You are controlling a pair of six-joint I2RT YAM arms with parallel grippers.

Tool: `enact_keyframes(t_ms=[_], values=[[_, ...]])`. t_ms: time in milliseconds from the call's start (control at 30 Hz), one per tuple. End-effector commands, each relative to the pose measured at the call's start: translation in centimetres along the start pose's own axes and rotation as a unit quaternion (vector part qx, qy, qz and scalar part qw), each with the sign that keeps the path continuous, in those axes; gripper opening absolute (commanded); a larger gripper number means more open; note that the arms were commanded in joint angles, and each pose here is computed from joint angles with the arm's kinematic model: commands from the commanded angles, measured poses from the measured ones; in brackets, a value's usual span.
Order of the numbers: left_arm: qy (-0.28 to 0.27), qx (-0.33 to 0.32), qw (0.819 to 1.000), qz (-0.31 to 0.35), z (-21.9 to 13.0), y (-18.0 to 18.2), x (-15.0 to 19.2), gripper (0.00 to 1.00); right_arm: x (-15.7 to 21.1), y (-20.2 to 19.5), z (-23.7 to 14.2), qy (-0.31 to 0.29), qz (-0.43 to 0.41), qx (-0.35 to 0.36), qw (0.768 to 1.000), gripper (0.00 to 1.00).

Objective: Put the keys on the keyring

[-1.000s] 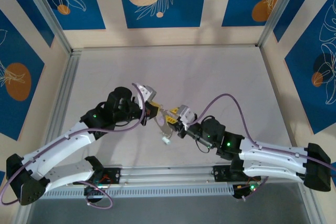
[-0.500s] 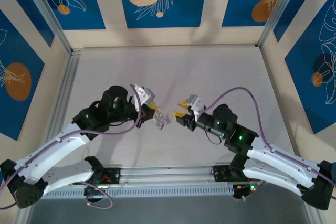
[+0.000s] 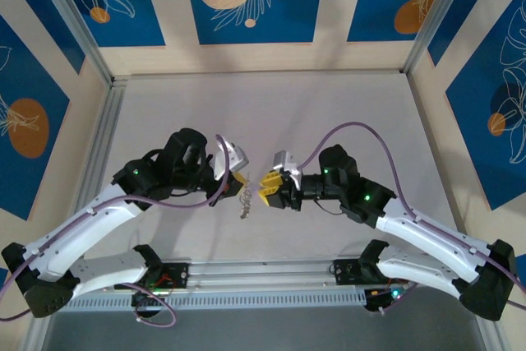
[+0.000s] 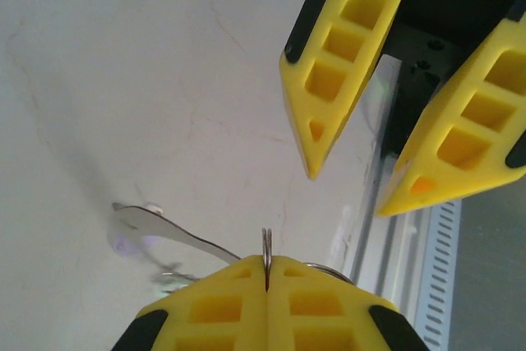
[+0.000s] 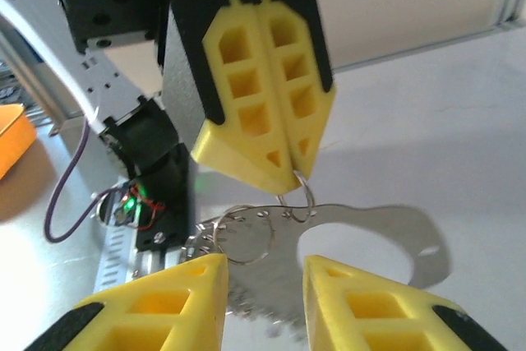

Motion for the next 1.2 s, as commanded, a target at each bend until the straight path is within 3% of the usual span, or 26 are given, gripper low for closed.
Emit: enact_keyframes(t_ms=[0,400,1167], values=[[-0.019,0.048,0.998,0.036,-1.1,-1.3,-1.1,0.00,-0.5,0.7,0.0,0.005,-0.002,-0.026,1.000,0.30],[-0.046,0.051,0.997,0.045,-1.6,-1.8,-1.3,0.00,-0.7,0.6,0.1,-0.021,0.003,-0.031,0.999,0.21],[-0.088,0.052,0.994,0.046,-1.7,-2.1,-1.3,0.00,-1.5,0.6,1.2,-0.034,0.001,-0.067,0.997,0.18]])
Point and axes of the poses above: each hand's point on the last joint's axis, 136 mm out from that joint toward the fingers, its own z axis out along the fingers, its own y axis along the line the jaws close on, x = y × z, the point moved 10 cm from there along -z, back along the fingers, and after that the axes turned 7 degrees about z, right-handed, at the moved point
